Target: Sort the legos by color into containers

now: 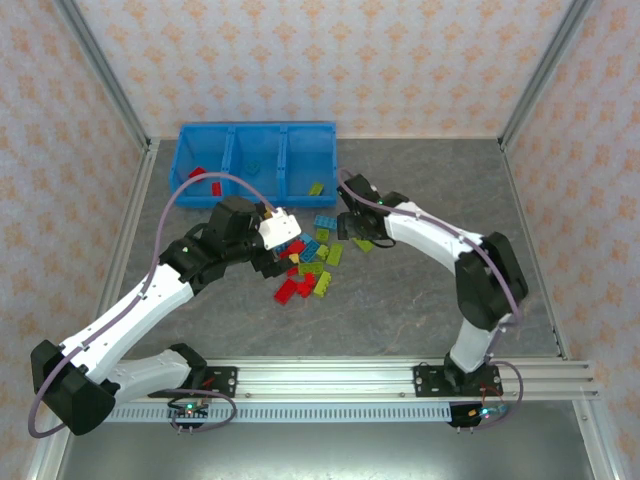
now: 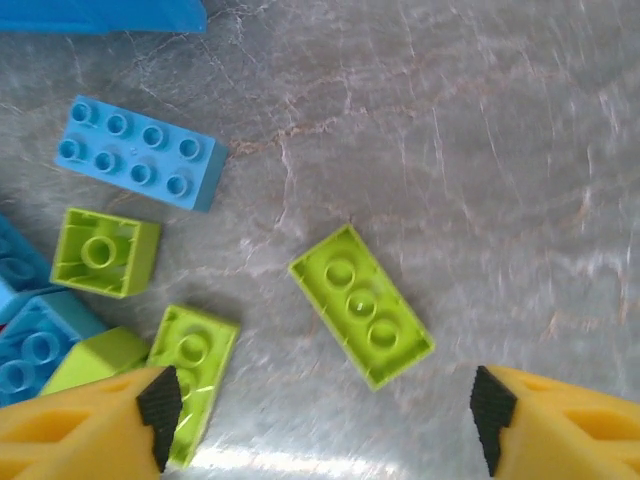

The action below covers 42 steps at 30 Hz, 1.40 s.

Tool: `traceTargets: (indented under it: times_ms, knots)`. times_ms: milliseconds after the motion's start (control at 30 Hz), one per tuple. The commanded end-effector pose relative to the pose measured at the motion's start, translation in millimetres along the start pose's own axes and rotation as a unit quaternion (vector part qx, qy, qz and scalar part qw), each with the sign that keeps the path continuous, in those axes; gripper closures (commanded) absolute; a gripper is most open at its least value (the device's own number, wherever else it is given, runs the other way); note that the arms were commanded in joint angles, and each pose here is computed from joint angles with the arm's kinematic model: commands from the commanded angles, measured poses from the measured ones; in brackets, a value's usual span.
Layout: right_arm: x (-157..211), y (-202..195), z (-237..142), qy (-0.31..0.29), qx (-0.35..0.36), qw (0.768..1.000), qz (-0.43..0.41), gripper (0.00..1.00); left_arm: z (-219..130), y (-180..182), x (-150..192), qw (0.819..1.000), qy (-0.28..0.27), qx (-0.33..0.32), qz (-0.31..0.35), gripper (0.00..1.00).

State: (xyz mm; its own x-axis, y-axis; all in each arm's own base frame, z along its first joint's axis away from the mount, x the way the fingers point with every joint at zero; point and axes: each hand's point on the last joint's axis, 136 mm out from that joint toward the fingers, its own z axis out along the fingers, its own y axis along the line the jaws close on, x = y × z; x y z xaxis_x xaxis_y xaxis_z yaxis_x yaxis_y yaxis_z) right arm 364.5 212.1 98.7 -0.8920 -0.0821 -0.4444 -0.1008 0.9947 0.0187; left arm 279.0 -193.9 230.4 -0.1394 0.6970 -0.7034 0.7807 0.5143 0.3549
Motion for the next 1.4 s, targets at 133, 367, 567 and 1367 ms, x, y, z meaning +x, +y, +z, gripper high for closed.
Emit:
traceTargets:
  times_ms: [133,367,567,1367]
  knots:
    - [27.5,-15.2,51.9,0.105,0.015,0.991,-0.087,0.26,-2.1,2.1,4.5,1.0,0.0,-0.018,0.019,0.0]
    - [39.7,-12.2,64.9,0.126,0.003,0.99,-0.066,0.6,0.1,1.5,5.6,1.0,0.001,-0.017,0.021,0.0]
    - [2.3,-12.8,20.5,0.054,-0.001,0.998,-0.024,0.79,-1.7,21.0,1.8,0.997,-0.003,-0.069,-0.02,0.0]
    - [-191.3,119.7,3.5,-0.193,-0.108,0.975,0.014,0.51,-47.9,133.7,31.9,0.901,0.033,-0.381,-0.202,0.0]
